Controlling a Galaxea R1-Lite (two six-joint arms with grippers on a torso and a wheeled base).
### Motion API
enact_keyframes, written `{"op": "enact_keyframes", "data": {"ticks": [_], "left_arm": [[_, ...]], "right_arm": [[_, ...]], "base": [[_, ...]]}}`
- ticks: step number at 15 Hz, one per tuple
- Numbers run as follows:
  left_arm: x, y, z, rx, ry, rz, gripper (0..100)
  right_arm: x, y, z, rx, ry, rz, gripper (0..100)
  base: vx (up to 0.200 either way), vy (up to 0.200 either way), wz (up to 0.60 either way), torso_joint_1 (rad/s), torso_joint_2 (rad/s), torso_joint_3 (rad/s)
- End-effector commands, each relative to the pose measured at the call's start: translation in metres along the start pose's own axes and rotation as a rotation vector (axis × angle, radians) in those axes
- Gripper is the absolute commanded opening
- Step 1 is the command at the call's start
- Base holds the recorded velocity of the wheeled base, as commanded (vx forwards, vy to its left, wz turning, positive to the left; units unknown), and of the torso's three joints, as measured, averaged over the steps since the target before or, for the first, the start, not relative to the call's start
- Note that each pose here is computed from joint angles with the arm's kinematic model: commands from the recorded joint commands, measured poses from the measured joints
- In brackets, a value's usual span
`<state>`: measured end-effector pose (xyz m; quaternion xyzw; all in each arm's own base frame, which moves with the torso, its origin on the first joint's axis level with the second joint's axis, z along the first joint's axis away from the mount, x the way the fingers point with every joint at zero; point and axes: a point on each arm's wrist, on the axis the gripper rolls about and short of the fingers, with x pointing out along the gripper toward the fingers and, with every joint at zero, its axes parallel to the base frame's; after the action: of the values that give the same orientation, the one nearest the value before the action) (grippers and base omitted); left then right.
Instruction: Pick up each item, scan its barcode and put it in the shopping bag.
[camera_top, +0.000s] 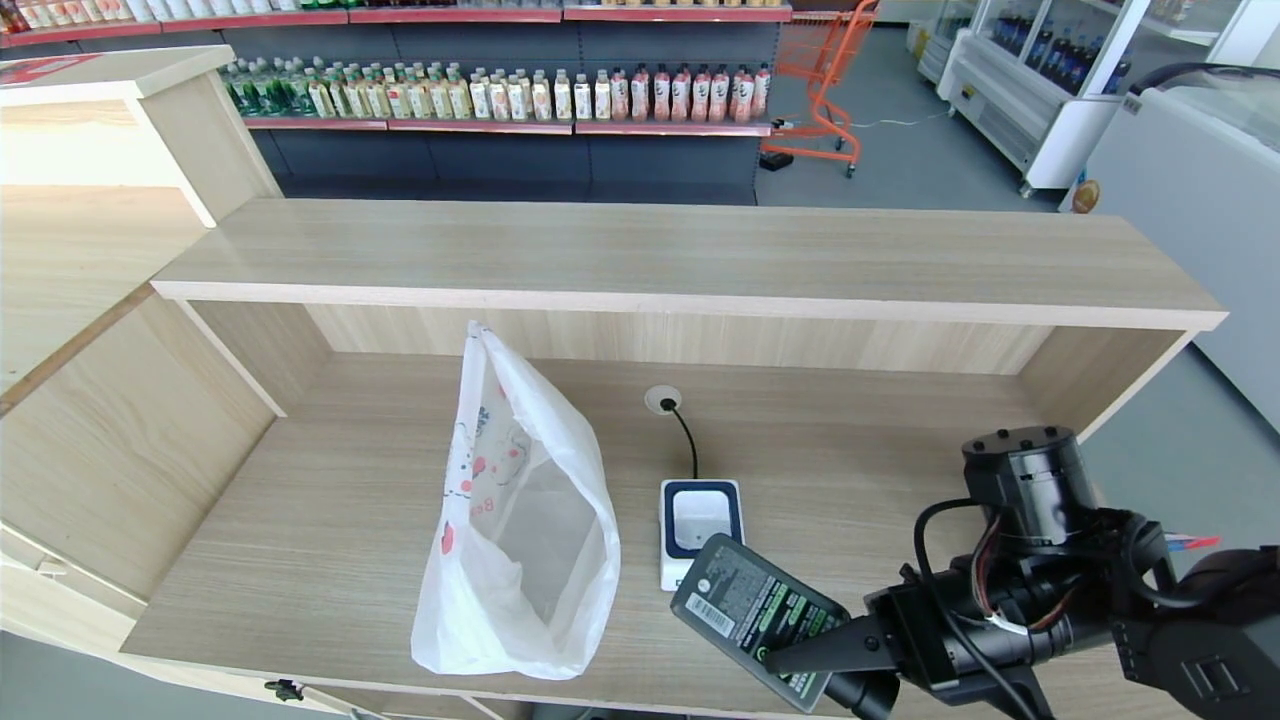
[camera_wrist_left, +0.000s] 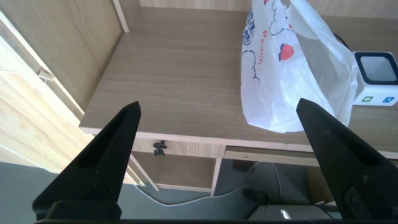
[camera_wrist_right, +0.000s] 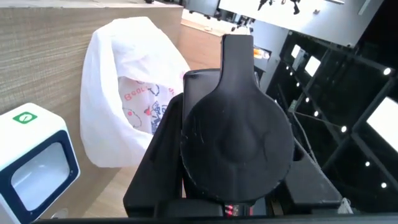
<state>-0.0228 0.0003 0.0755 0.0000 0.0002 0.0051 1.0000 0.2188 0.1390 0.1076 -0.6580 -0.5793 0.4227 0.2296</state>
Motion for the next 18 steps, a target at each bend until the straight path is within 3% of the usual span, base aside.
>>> {"op": "enact_keyframes", "data": {"ticks": [1,4,6,7,8,9,11,12,13,14,15,16,18], "left_arm": [[0.000,0.000,0.000,0.000,0.000,0.001,100],[0.000,0.000,0.000,0.000,0.000,0.001,100],[0.000,0.000,0.000,0.000,0.000,0.001,100],[0.000,0.000,0.000,0.000,0.000,0.001,100],[0.000,0.000,0.000,0.000,0.000,0.001,100],[0.000,0.000,0.000,0.000,0.000,0.001,100],[0.000,0.000,0.000,0.000,0.000,0.001,100],[0.000,0.000,0.000,0.000,0.000,0.002,100],[0.000,0.000,0.000,0.000,0.000,0.001,100],[0.000,0.000,0.000,0.000,0.000,0.001,100],[0.000,0.000,0.000,0.000,0.000,0.001,100],[0.000,0.000,0.000,0.000,0.000,0.001,100],[0.000,0.000,0.000,0.000,0.000,0.001,100]], "right_arm": [[0.000,-0.001,0.002,0.001,-0.005,-0.002,0],[-0.003,-0.009,-0.003,0.055,0.014,-0.012,0],[-0.034,-0.052,-0.015,0.325,0.149,-0.045,0],[-0.039,-0.056,-0.013,0.389,0.175,-0.042,0],[-0.063,-0.079,-0.015,0.521,0.306,-0.071,0],[-0.073,-0.071,-0.009,0.614,0.326,-0.067,0],[-0.104,-0.080,-0.003,1.017,0.482,-0.152,0],[-0.115,-0.087,-0.001,1.200,0.603,-0.215,0],[-0.120,-0.093,0.000,1.360,0.659,-0.286,0],[-0.124,-0.102,0.002,1.661,0.701,-0.453,0],[-0.126,-0.105,0.002,1.792,0.734,-0.537,0],[-0.125,-0.109,-0.001,2.115,0.837,-0.781,0],[-0.117,-0.111,-0.005,2.561,0.850,-1.016,0]], "base": [[0.000,0.000,0.00,0.000,0.00,0.000],[0.000,0.000,0.00,0.000,0.00,0.000],[0.000,0.000,0.00,0.000,0.00,0.000],[0.000,0.000,0.00,0.000,0.00,0.000],[0.000,0.000,0.00,0.000,0.00,0.000],[0.000,0.000,0.00,0.000,0.00,0.000],[0.000,0.000,0.00,0.000,0.00,0.000],[0.000,0.000,0.00,0.000,0.00,0.000],[0.000,0.000,0.00,0.000,0.00,0.000],[0.000,0.000,0.00,0.000,0.00,0.000],[0.000,0.000,0.00,0.000,0.00,0.000],[0.000,0.000,0.00,0.000,0.00,0.000],[0.000,0.000,0.00,0.000,0.00,0.000]]}}
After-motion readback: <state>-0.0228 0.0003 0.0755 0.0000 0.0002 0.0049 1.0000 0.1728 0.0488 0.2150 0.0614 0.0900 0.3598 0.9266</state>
